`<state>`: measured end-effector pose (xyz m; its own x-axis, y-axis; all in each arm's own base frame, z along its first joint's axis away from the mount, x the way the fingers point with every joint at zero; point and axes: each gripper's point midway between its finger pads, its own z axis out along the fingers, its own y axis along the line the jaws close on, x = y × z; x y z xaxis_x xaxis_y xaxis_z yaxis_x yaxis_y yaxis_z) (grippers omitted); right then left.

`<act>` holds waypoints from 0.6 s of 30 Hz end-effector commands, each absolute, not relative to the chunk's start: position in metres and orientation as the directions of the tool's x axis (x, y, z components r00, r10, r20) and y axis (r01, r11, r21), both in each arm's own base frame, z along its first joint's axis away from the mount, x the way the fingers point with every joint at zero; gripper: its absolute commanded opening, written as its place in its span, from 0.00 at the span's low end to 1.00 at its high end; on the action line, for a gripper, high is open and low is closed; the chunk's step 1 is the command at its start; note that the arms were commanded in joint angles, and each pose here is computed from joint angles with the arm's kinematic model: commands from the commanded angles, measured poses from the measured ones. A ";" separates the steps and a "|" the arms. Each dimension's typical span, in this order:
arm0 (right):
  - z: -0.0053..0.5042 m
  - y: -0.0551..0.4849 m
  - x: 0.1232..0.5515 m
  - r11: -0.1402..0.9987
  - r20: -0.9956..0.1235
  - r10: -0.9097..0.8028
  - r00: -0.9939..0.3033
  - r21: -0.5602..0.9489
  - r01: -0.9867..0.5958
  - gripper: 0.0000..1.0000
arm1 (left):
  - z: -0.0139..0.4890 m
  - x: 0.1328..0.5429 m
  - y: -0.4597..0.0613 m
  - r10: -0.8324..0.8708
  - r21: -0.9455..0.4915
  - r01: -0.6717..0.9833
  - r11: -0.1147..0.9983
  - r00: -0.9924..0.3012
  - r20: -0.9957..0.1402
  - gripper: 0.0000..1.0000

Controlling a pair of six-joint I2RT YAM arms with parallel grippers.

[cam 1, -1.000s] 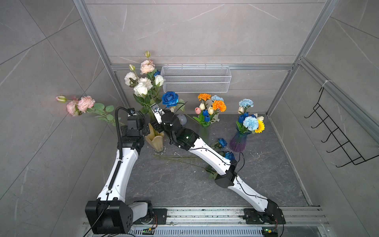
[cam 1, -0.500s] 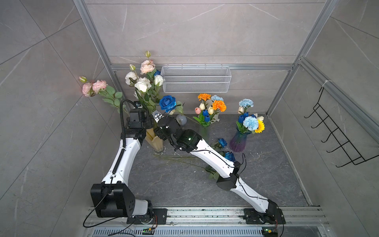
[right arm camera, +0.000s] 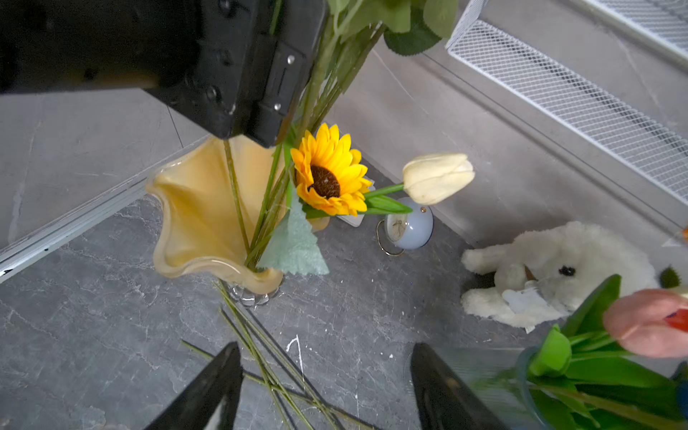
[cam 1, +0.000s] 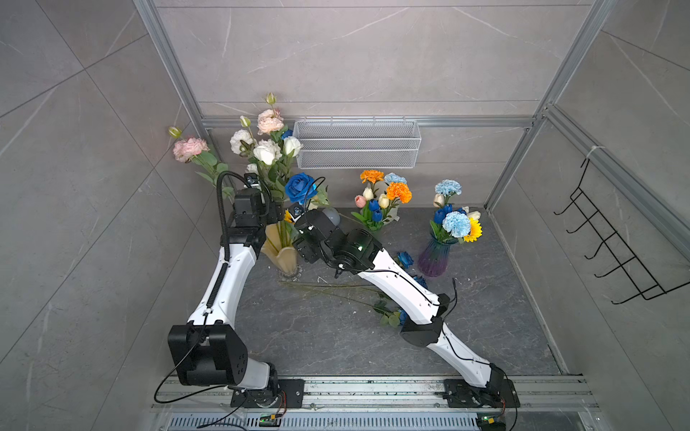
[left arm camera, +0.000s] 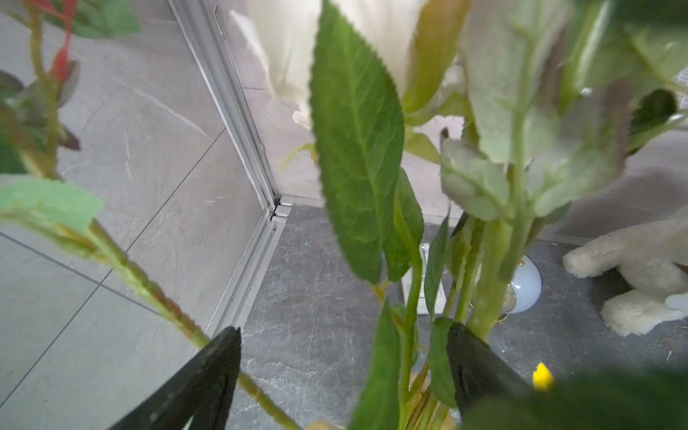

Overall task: Pick out blue flowers from the vase
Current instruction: Adjust the vase at the center of the board.

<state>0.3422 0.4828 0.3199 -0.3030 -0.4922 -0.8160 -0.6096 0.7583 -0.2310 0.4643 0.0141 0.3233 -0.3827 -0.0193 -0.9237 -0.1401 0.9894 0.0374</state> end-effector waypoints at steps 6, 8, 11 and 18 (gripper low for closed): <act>0.350 0.463 0.335 0.790 -0.846 -0.427 -0.318 -0.179 -0.586 0.72 | 0.349 0.489 -0.006 -0.029 -0.018 -0.039 0.999 -0.303 -0.953 0.87; 0.353 0.461 0.336 0.792 -0.849 -0.416 -0.327 -0.161 -0.590 0.71 | 0.350 0.488 -0.009 -0.037 -0.032 -0.023 0.999 -0.288 -0.957 0.87; 0.354 0.460 0.338 0.790 -0.851 -0.413 -0.324 -0.158 -0.592 0.71 | 0.353 0.484 -0.011 -0.046 -0.044 -0.012 0.999 -0.265 -0.963 0.87; 0.341 0.488 0.333 0.735 -0.855 -0.413 -0.313 -0.110 -0.669 0.70 | 0.356 0.462 -0.004 -0.043 -0.033 -0.044 0.998 -0.241 -0.970 0.86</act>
